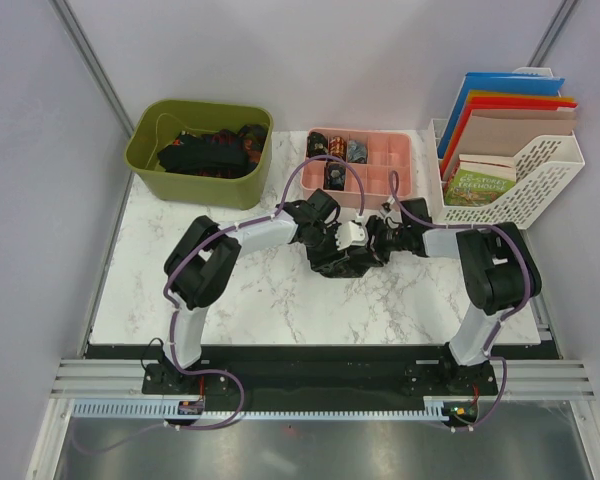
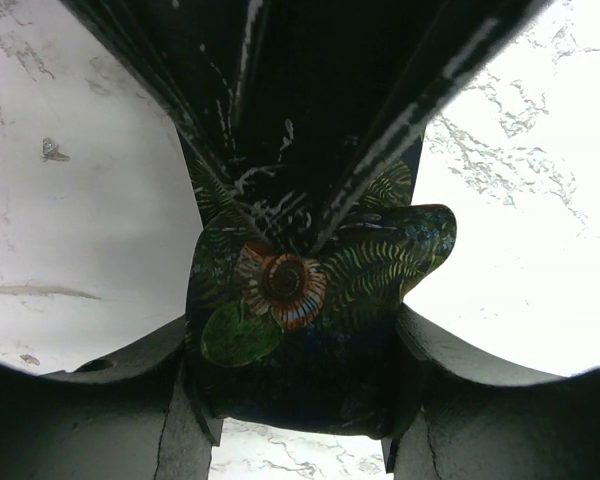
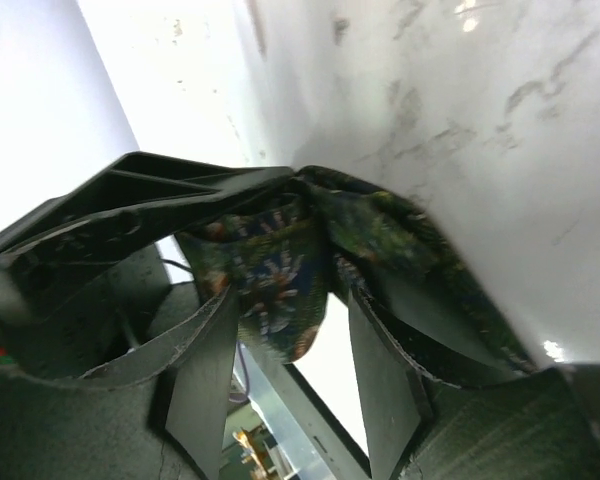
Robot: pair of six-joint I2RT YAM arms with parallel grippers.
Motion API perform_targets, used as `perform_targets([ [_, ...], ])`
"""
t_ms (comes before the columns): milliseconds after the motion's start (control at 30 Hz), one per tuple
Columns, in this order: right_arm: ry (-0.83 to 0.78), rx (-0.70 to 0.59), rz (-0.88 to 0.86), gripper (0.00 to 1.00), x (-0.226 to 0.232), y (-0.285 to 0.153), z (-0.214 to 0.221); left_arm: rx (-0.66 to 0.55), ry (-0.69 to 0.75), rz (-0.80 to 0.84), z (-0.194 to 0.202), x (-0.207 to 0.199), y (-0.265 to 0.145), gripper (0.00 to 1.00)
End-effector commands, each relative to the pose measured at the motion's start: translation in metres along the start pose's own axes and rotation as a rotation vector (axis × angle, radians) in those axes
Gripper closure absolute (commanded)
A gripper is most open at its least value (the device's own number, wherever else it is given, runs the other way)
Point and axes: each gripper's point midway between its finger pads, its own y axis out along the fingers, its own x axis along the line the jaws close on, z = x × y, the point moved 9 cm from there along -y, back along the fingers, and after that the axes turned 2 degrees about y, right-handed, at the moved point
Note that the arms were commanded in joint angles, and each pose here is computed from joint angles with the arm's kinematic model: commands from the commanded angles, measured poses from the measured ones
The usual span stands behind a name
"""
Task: Roll the ties
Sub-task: Roll the tie at the center of the board.
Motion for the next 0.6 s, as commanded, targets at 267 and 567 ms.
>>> perform_targets([
  [267, -0.072, -0.003, -0.071, 0.46, 0.019, 0.006, 0.006, 0.1, -0.017, 0.018, 0.017, 0.0, 0.009, 0.9],
  [567, -0.071, 0.011, 0.028, 0.82, -0.004, 0.016, 0.005, 0.09, -0.008, 0.019, 0.014, 0.0, 0.006, 0.87],
])
